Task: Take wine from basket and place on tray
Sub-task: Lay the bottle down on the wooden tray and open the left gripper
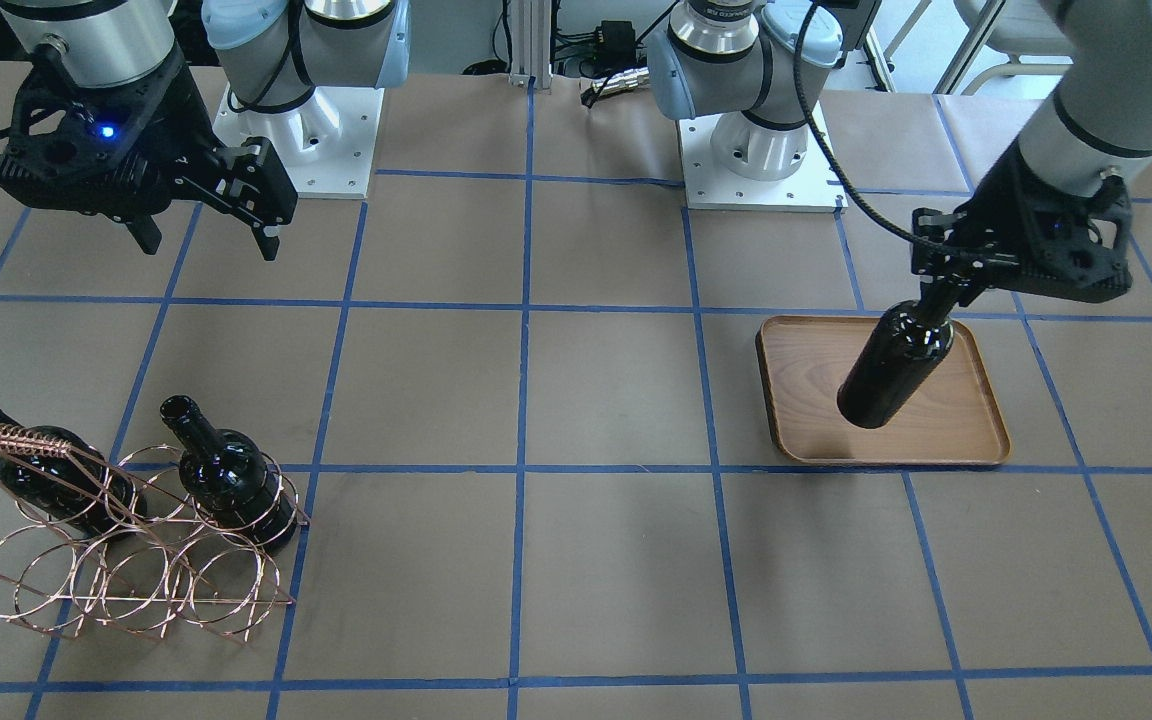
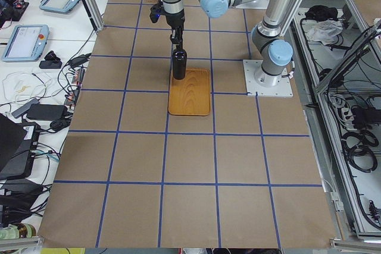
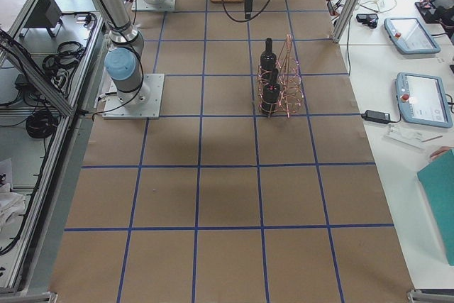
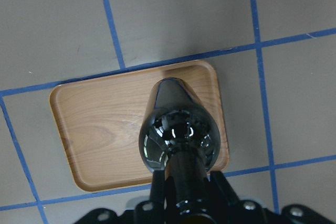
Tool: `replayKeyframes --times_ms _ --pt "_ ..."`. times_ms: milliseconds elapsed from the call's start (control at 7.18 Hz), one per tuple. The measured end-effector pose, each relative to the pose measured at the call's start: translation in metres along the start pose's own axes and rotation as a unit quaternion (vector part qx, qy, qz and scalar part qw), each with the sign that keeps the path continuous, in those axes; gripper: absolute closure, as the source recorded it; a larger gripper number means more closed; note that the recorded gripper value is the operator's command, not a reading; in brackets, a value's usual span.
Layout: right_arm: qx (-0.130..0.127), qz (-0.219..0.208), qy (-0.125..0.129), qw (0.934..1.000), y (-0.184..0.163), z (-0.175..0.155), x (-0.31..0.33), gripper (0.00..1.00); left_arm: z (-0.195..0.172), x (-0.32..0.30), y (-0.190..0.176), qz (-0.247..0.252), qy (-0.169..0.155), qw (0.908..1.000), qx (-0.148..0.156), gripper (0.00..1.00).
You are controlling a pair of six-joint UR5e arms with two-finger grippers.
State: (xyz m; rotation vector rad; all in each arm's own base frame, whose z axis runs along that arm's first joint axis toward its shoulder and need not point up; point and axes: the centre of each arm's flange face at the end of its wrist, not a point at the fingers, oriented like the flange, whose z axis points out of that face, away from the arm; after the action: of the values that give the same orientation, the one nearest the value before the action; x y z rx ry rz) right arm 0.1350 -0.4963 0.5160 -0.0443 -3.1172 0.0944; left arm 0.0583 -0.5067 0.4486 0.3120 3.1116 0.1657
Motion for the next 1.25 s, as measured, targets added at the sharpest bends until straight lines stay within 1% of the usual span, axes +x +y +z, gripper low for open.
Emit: replayKeyframes --times_ms 418,697,836,975,1254 --pt "0.002 -0.002 0.005 1.0 0.0 -0.001 0.001 0.0 0.039 -0.021 0.007 -0.005 0.012 0.9998 -0.015 1.0" --pt "0.001 -0.003 0.006 1.0 0.0 -0.001 0.001 0.0 0.051 -0.025 0.009 -0.007 0.018 0.9995 -0.025 1.0" --pt "0.002 -0.003 0.006 1.0 0.0 -0.001 0.001 0.0 0.055 -0.026 0.01 -0.008 0.019 0.9994 -0.028 0.53" --pt "0.001 -0.003 0.007 1.0 0.0 0.0 0.001 0.0 0.057 -0.027 0.01 -0.009 0.02 0.9993 -0.031 0.02" --pt "0.001 -0.003 0.007 1.0 0.0 0.0 0.001 0.0 0.058 -0.029 0.011 -0.015 0.019 0.9992 -0.032 0.0"
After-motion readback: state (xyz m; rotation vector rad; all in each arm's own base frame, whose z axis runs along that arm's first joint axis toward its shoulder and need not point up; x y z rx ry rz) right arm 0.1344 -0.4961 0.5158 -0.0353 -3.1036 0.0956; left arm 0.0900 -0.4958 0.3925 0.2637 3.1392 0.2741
